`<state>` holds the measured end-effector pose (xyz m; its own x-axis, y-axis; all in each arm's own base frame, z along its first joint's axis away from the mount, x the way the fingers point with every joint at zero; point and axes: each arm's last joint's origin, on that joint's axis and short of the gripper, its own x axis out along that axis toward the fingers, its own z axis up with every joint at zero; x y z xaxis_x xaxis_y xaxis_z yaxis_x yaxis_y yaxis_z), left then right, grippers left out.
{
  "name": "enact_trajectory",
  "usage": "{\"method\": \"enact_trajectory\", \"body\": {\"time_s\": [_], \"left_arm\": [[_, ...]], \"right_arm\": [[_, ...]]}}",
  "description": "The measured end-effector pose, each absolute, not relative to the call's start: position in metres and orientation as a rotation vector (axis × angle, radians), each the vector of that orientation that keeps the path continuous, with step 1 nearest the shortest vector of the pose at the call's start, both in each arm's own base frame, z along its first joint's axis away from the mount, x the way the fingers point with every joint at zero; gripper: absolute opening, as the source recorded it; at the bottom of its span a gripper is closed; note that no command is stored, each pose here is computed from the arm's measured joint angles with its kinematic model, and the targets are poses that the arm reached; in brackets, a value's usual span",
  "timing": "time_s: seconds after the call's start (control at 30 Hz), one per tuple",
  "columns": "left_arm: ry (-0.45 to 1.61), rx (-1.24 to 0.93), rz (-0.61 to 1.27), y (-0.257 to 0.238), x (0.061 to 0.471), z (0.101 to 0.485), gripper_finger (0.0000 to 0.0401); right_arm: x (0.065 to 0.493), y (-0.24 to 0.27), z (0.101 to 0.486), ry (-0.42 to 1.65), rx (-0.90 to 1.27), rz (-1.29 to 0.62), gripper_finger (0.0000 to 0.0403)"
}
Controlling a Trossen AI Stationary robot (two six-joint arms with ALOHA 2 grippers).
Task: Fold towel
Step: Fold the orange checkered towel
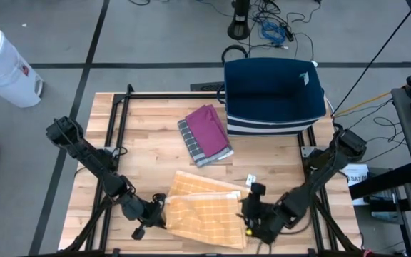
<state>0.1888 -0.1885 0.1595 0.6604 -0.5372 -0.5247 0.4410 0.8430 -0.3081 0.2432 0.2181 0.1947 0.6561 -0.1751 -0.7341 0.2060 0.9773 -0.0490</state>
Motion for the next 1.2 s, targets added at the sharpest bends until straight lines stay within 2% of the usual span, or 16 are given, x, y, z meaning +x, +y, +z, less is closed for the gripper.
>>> {"method": "enact_trajectory", "body": {"time_s": [0.13, 0.33, 0.57, 0.67, 0.93, 1.2], "left_arm": [[0.675, -0.161, -0.479, -0.187, 0.187, 0.156, 0.0034], [0.723, -0.190, -0.421, -0.185, 0.184, 0.152, 0.0093], [0.785, -0.243, -0.507, -0.194, 0.175, 0.151, 0.0168], [0.810, -0.252, -0.562, -0.198, 0.170, 0.151, 0.0177], [0.885, -0.290, -0.568, -0.199, 0.165, 0.148, 0.0178], [0.876, -0.281, -0.517, -0.197, 0.165, 0.147, 0.0179]], "right_arm": [[0.258, 0.196, 0.193, 0.863, -0.004, -0.268, 0.0208], [0.269, 0.166, 0.174, 0.997, 0.046, -0.237, 0.0208], [0.271, 0.157, 0.150, 0.956, 0.164, -0.095, 0.0208], [0.268, 0.154, 0.141, 0.940, 0.178, -0.086, 0.0208], [0.268, 0.154, 0.139, 0.919, 0.154, -0.058, 0.0208], [0.307, 0.135, 0.154, 0.669, 0.226, 0.096, 0.0208]]}}
